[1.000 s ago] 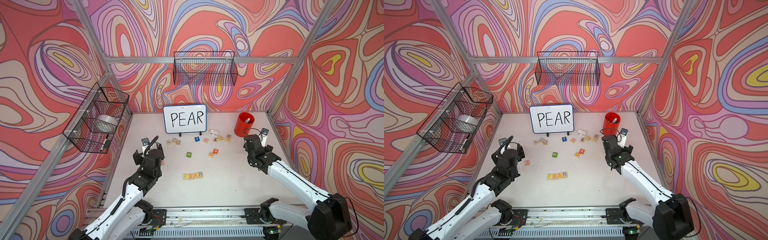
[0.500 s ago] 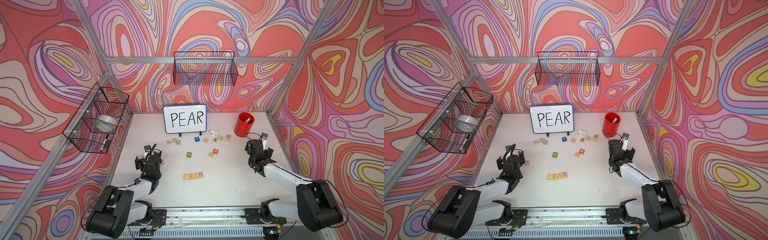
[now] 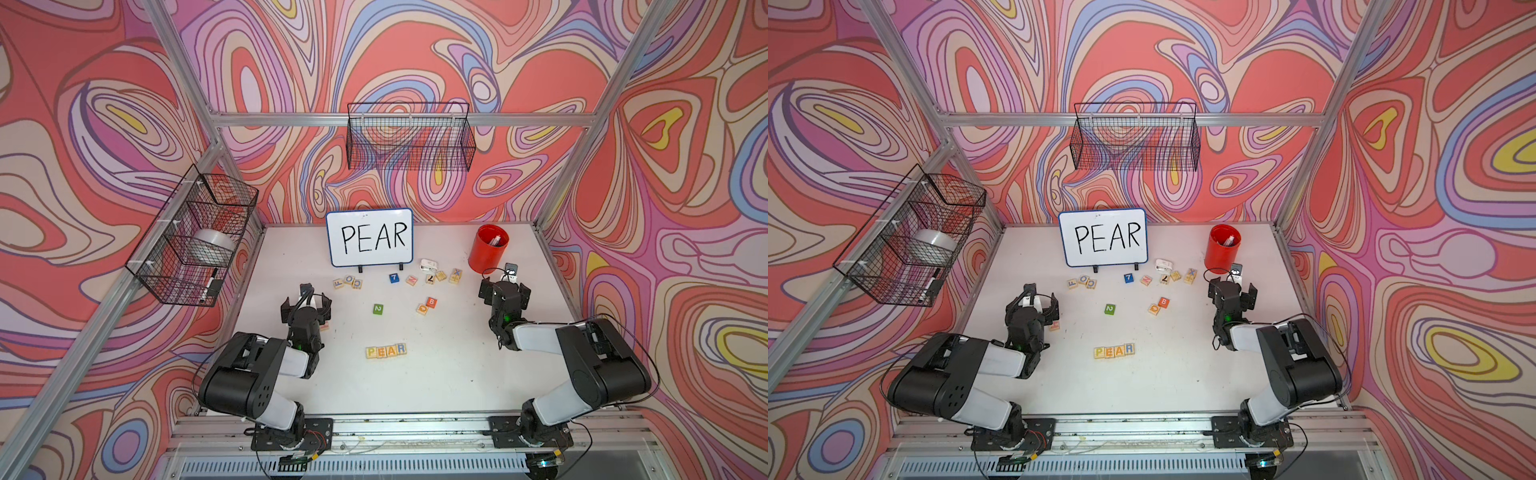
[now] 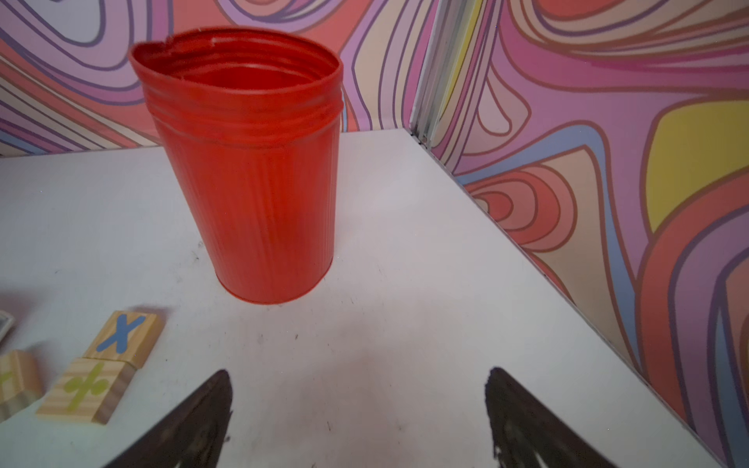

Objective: Spell the uppercase word “pear” with letter blocks
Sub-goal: Reset both arms

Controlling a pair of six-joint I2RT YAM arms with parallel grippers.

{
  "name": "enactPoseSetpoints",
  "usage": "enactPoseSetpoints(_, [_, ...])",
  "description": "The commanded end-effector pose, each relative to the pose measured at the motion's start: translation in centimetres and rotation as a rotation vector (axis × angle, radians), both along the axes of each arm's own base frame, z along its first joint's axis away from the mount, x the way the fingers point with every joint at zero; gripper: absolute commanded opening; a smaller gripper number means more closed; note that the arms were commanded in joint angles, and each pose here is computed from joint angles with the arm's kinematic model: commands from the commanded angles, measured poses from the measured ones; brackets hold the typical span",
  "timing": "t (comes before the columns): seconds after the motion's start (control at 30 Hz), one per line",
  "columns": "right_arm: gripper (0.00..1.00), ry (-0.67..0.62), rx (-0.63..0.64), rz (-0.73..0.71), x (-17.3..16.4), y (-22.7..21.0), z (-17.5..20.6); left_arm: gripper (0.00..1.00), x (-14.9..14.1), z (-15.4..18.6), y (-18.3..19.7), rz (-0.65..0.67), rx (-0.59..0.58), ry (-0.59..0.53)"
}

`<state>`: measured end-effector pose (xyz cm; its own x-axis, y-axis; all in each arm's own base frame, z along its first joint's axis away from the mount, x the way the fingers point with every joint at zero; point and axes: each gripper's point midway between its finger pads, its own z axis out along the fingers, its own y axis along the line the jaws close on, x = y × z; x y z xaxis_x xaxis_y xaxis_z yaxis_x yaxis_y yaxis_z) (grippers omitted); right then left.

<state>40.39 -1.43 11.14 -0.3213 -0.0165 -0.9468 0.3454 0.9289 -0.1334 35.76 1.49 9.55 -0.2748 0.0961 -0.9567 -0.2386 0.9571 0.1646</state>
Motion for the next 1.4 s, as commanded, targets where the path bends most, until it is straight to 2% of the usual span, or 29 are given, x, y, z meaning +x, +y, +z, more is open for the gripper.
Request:
enactPoseSetpoints(0.0, [0.98,-0.104,-0.043,0.042,0.8,0.0,1.6,1.0,1.6,0.6,-0.8,-0.08,-0.044,-0.041])
enactPoseSetpoints(0.03, [0.98,-0.11,-0.034,0.039,0.9,-0.2,1.0,1.0,2.0,0.8,-0.9,-0.09,-0.042,-0.042])
enactPoseSetpoints(0.1, [0.98,-0.102,-0.025,0.037,1.0,-0.4,0.5,0.99,2.2,0.1,-1.5,-0.124,-0.058,0.032])
enactPoseSetpoints(0.2, [0.98,-0.11,0.019,0.047,0.9,-1.1,0.4,1.0,2.8,0.0,-1.8,-0.166,-0.068,0.032])
enactPoseSetpoints(0.3, [0.98,-0.083,0.048,0.084,1.3,-1.1,-0.2,0.99,3.6,-0.8,-1.5,-0.192,-0.129,0.101])
enactPoseSetpoints(0.37, [0.98,-0.064,0.083,0.125,1.9,-1.1,-0.8,0.99,3.6,-0.8,-0.9,-0.189,-0.174,0.102])
enactPoseSetpoints(0.43, [0.98,-0.081,0.085,0.139,2.0,-1.3,-1.5,0.99,3.6,-0.8,-0.9,-0.191,-0.176,0.1])
enactPoseSetpoints(0.47, [0.99,-0.045,0.108,0.143,1.8,-1.1,-1.9,0.99,3.6,-0.8,-0.9,-0.193,-0.177,0.102])
enactPoseSetpoints(0.73, [0.98,-0.058,0.103,0.141,2.0,-1.3,-1.8,1.0,3.7,-0.8,-0.8,-0.188,-0.179,0.105])
enactPoseSetpoints(0.93, [0.98,-0.068,0.099,0.138,2.0,-1.4,-1.6,1.0,3.1,-0.6,1.2,-0.058,-0.18,0.065])
enactPoseSetpoints(1.37, [0.98,-0.071,0.097,0.138,1.9,-1.4,-1.6,1.0,3.3,-0.6,0.8,-0.072,-0.164,0.074])
